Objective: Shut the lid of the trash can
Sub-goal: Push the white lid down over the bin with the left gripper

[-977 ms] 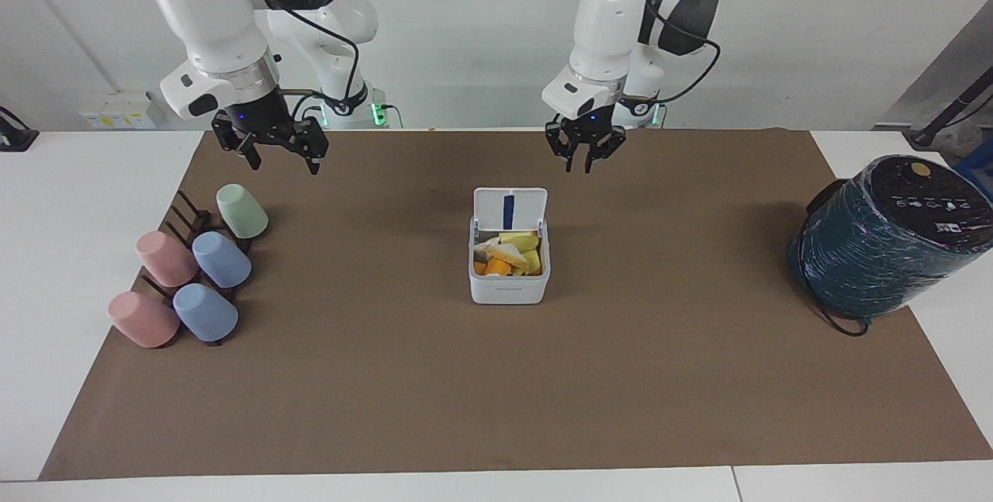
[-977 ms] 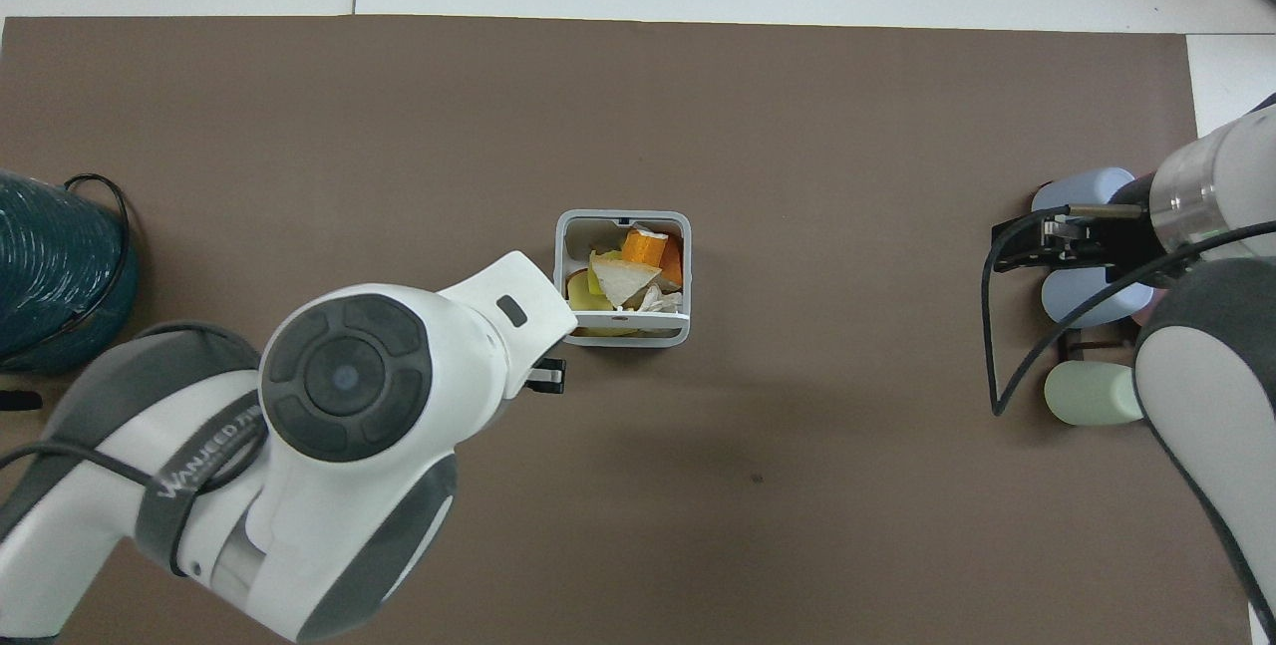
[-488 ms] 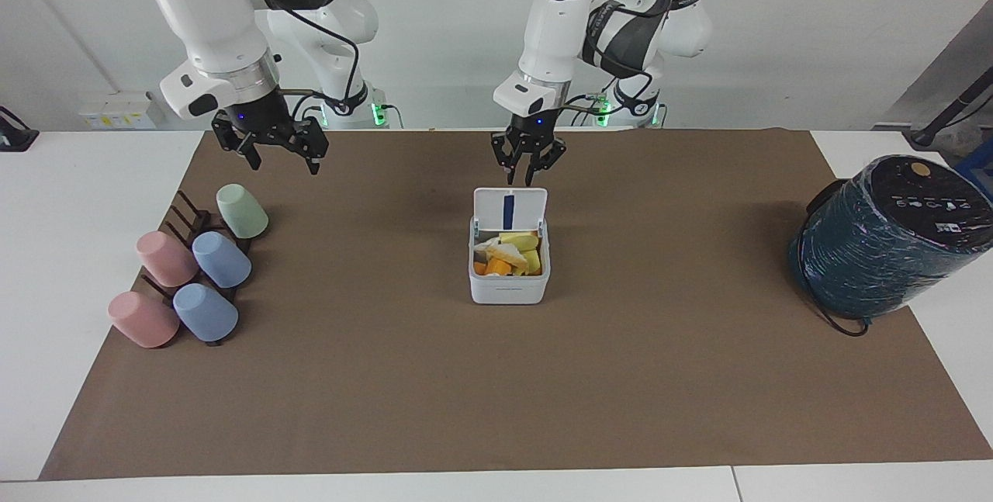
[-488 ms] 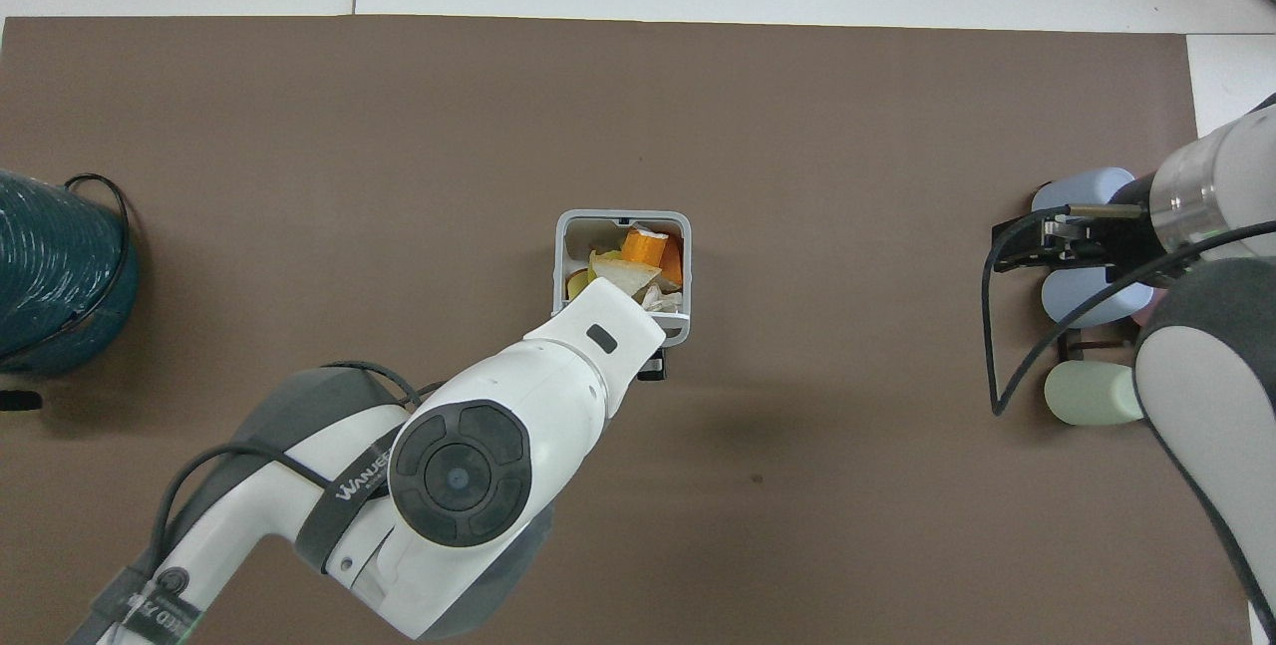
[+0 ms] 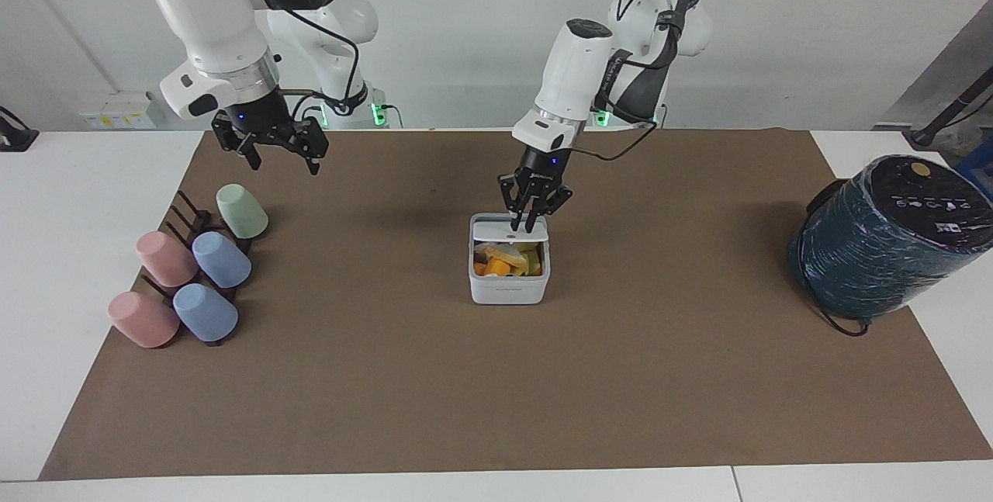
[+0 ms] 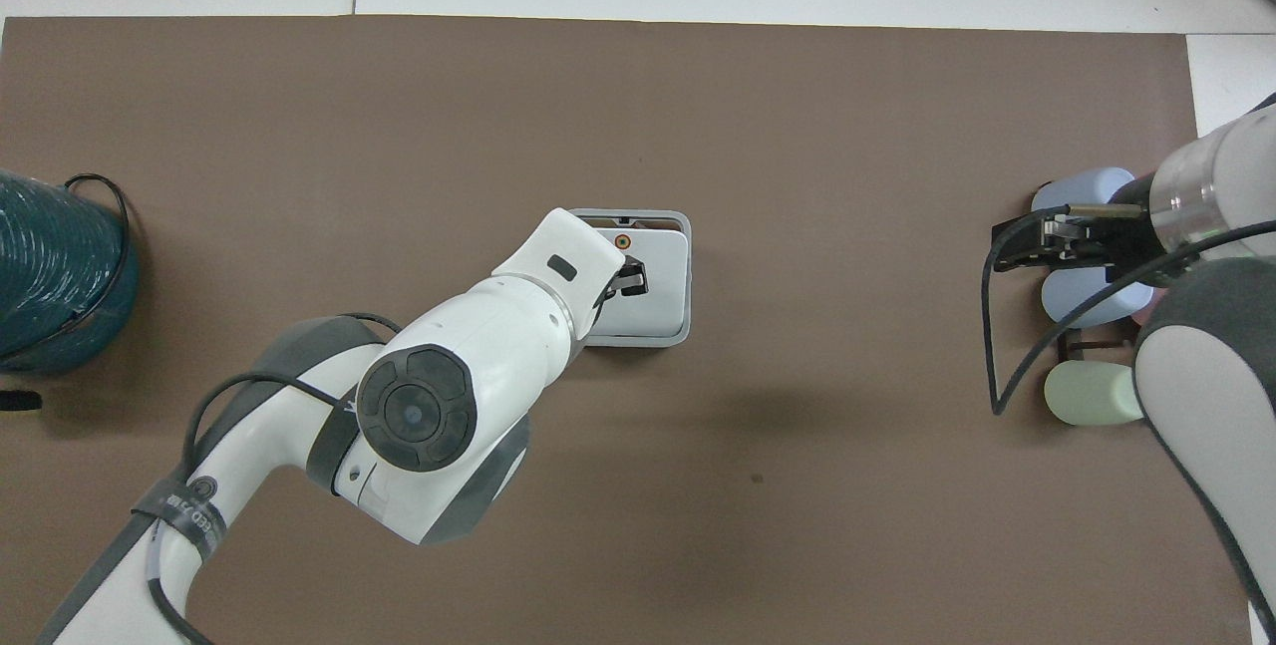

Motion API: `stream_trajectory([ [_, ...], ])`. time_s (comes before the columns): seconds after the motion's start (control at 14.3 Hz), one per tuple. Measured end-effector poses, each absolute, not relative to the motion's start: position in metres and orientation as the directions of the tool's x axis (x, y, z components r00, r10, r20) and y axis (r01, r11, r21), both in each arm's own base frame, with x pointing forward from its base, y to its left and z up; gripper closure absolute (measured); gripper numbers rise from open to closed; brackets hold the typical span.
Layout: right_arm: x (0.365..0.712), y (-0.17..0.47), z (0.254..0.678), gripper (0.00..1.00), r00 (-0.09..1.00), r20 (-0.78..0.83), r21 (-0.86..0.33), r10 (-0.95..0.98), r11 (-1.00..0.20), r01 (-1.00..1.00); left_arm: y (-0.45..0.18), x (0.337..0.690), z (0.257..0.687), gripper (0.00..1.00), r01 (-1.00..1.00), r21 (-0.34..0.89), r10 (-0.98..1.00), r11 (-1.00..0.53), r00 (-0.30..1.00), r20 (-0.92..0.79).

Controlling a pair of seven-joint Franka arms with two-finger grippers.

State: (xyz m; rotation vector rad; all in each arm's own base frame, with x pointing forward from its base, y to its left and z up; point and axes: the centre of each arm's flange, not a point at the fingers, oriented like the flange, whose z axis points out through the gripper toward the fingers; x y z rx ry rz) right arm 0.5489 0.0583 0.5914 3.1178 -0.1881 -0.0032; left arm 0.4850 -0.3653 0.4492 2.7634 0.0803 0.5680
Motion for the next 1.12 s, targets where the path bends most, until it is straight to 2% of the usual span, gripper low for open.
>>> stream_trajectory([
  [0.42, 0.549, 0.058, 0.591, 0.0, 0.993, -0.001, 0.018, -0.12, -0.993, -0.12, -0.386, 0.51, 0.4, 0.79, -0.018, 0.339, 0.123, -0.941, 0.914, 0.388],
  [0.91, 0.549, 0.058, 0.591, 0.0, 0.993, -0.001, 0.018, -0.12, -0.993, -0.12, -0.391, 0.515, 0.401, 0.77, -0.018, 0.341, 0.123, -0.94, 0.913, 0.388],
  [1.12, 0.549, 0.058, 0.591, 0.0, 0.993, -0.001, 0.018, -0.12, -0.993, -0.12, -0.393, 0.522, 0.413, 0.74, 0.006, 0.291, 0.107, -0.957, 0.938, 0.331],
])
